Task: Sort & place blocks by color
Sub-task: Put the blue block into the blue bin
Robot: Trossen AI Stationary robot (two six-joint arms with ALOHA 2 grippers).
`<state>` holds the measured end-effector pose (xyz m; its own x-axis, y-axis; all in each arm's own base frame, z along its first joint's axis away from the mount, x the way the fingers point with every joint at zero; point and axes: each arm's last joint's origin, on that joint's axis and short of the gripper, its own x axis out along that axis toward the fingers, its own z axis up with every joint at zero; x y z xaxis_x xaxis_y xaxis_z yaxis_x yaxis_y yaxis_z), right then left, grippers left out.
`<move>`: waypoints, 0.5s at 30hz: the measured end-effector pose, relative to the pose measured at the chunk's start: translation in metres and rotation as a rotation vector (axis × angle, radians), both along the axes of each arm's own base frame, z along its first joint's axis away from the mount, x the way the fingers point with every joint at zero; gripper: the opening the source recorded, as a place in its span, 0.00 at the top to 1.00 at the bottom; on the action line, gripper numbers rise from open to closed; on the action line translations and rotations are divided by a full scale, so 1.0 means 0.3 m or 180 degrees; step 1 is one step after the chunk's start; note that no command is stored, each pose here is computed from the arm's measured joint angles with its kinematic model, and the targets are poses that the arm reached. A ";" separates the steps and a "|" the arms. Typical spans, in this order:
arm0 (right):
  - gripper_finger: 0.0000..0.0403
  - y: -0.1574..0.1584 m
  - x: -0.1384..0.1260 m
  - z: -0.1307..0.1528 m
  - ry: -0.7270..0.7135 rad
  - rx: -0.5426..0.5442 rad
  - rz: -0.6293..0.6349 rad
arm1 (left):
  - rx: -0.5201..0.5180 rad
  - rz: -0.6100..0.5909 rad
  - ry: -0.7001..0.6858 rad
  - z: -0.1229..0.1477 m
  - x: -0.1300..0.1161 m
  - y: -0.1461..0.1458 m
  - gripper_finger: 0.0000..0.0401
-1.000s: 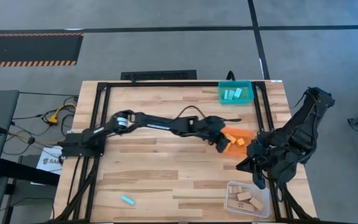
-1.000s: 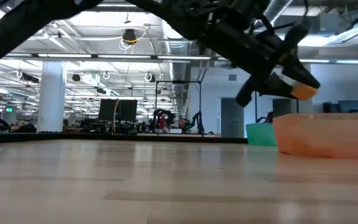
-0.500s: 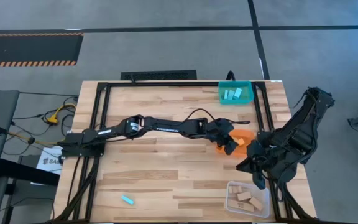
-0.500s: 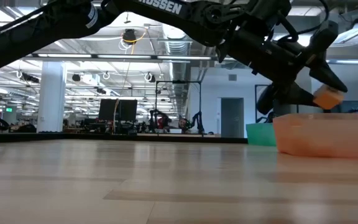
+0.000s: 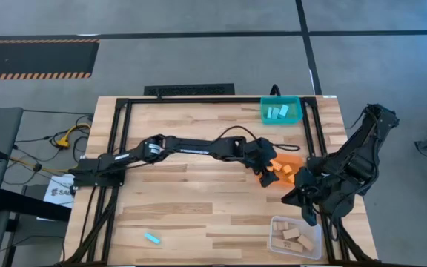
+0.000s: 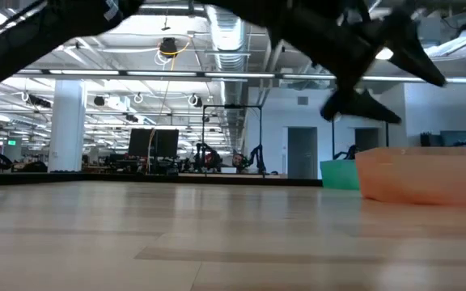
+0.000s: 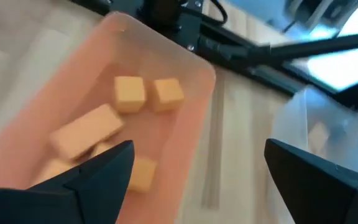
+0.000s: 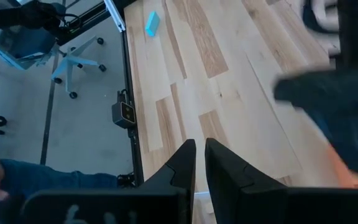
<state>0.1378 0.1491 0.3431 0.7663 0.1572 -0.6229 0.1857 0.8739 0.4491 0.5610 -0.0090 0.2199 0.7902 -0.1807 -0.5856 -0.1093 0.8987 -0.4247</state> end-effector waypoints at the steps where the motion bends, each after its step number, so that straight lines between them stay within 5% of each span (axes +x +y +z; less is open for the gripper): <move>1: 0.85 0.000 0.000 0.000 0.0001 -0.0004 0.0002 | 0.0134 -0.0037 0.0074 0.030 -0.020 -0.010 0.14; 9: 0.85 0.006 0.005 0.007 -0.0090 -0.0046 0.0100 | 0.0819 -0.0678 0.1361 0.173 -0.252 -0.113 0.16; 15: 0.85 0.009 0.008 0.012 -0.0158 -0.0099 0.0180 | 0.1079 -0.1299 0.2414 0.194 -0.418 -0.264 0.16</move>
<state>0.1400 0.1519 0.3466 0.7869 0.1824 -0.5896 0.1138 0.8960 0.4291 0.4354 -0.0883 0.2781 0.0866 -0.0852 -0.9926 0.1017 0.9919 -0.0762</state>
